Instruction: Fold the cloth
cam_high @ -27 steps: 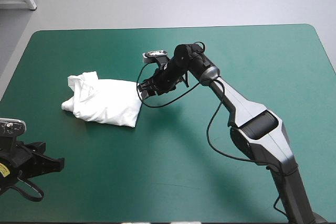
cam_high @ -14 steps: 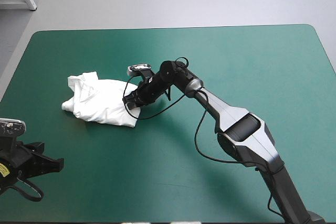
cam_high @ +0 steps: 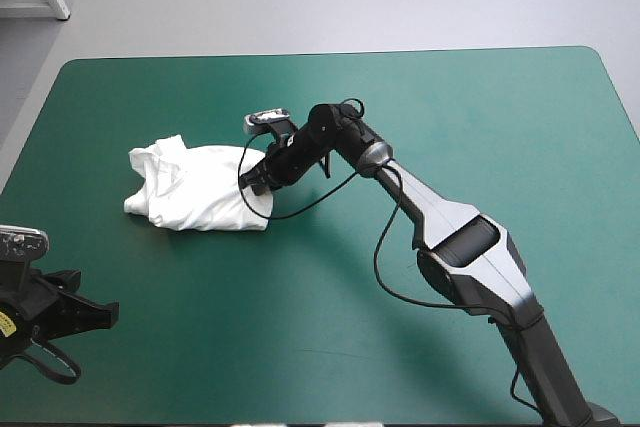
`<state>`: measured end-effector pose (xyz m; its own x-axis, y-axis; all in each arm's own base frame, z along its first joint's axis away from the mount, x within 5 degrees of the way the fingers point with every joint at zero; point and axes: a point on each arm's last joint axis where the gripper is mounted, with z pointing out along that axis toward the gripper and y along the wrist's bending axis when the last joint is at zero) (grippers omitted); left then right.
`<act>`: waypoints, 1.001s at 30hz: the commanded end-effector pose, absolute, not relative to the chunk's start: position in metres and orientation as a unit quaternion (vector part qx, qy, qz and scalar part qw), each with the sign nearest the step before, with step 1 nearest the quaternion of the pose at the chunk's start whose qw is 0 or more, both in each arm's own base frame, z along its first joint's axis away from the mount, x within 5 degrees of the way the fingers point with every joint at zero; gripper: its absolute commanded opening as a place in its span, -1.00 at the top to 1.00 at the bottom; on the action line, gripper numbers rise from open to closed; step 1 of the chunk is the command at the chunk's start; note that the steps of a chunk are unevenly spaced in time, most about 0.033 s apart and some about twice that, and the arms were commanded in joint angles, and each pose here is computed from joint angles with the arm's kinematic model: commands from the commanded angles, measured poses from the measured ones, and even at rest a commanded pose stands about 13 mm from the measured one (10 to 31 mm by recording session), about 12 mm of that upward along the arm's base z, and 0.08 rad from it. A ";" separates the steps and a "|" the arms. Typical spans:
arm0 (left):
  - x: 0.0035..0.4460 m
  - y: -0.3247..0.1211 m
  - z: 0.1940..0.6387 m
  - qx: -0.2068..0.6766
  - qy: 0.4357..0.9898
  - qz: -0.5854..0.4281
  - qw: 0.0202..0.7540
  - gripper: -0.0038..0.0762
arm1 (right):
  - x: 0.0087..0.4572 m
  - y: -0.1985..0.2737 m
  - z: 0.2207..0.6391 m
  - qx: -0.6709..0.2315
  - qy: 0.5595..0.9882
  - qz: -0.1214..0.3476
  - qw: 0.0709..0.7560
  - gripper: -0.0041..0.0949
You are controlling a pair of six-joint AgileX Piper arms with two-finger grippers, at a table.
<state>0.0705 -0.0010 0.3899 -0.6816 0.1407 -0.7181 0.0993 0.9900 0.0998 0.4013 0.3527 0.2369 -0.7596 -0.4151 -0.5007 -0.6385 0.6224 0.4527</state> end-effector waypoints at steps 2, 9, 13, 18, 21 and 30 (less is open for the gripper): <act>0.070 0.000 0.394 0.073 0.917 0.037 0.391 0.86 | 0.420 0.311 0.311 -0.268 0.877 0.272 0.290 0.95; 0.070 0.000 0.395 0.073 0.915 0.037 0.395 0.86 | 0.473 0.211 0.308 -0.176 0.926 0.113 0.314 0.95; 0.070 0.000 0.395 0.073 0.915 0.037 0.395 0.86 | 0.495 0.133 0.303 -0.117 0.947 0.042 0.296 0.95; 0.070 0.000 0.395 0.073 0.915 0.037 0.395 0.86 | 0.510 0.044 0.307 -0.024 0.953 0.029 0.301 0.95; 0.070 0.000 0.395 0.075 0.915 0.038 0.394 0.86 | 0.511 -0.005 0.308 0.022 0.953 0.014 0.303 0.95; 0.069 0.001 0.393 0.077 0.919 0.039 0.386 0.86 | 0.505 -0.100 0.299 0.138 0.945 0.031 0.296 0.35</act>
